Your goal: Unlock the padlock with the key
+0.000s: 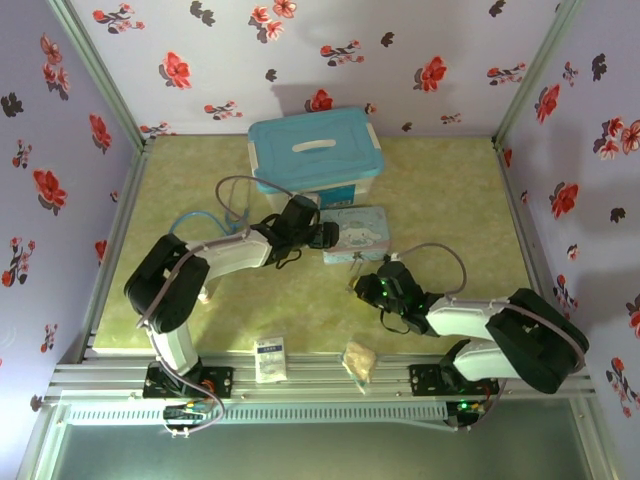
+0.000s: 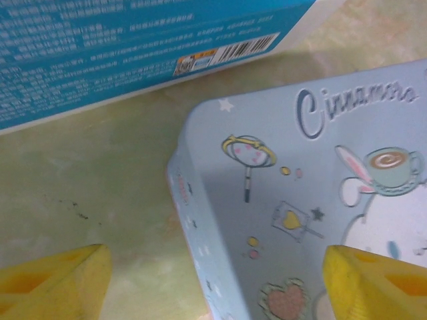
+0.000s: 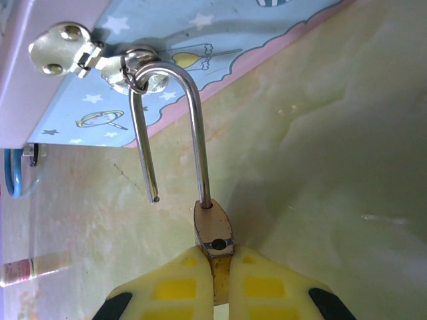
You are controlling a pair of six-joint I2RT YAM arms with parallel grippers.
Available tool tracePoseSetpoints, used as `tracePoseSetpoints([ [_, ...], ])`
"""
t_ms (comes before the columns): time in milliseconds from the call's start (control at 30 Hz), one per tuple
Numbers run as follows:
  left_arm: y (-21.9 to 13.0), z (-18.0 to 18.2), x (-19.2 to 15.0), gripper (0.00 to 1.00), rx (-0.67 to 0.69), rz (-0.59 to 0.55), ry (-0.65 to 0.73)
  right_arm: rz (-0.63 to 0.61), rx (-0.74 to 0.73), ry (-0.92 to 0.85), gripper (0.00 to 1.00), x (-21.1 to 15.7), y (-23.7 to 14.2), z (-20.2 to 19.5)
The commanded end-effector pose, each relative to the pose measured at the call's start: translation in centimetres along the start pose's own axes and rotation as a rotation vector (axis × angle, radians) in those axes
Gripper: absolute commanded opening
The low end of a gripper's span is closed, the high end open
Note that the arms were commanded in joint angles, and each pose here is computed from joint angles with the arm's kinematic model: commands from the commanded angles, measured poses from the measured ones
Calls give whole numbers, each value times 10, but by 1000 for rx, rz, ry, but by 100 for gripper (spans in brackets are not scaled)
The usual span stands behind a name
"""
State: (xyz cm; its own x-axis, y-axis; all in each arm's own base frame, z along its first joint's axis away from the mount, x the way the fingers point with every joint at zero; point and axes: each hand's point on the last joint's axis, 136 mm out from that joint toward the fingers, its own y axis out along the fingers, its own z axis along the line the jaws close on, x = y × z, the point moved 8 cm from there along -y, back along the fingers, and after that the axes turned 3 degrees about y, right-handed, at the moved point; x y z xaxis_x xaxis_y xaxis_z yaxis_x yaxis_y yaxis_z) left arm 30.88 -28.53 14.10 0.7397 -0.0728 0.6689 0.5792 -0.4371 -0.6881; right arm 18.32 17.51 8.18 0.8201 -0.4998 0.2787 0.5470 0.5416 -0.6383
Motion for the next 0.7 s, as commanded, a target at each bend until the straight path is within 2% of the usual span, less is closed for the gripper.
tracePoseSetpoints([
  [0,7,5,-4,79,32,18,33,-51,-76,80,6,-2,-1,-7],
  [200,11,11,-20,68,55,45,54,-82,-32,161,5,-5,9,-4],
  [433,17,19,-37,63,72,79,48,-164,36,196,3,6,6,2],
  [533,18,21,-42,62,76,85,47,-190,17,199,3,10,2,4],
  [667,19,22,-44,60,75,88,60,-224,38,270,3,18,-2,-1],
])
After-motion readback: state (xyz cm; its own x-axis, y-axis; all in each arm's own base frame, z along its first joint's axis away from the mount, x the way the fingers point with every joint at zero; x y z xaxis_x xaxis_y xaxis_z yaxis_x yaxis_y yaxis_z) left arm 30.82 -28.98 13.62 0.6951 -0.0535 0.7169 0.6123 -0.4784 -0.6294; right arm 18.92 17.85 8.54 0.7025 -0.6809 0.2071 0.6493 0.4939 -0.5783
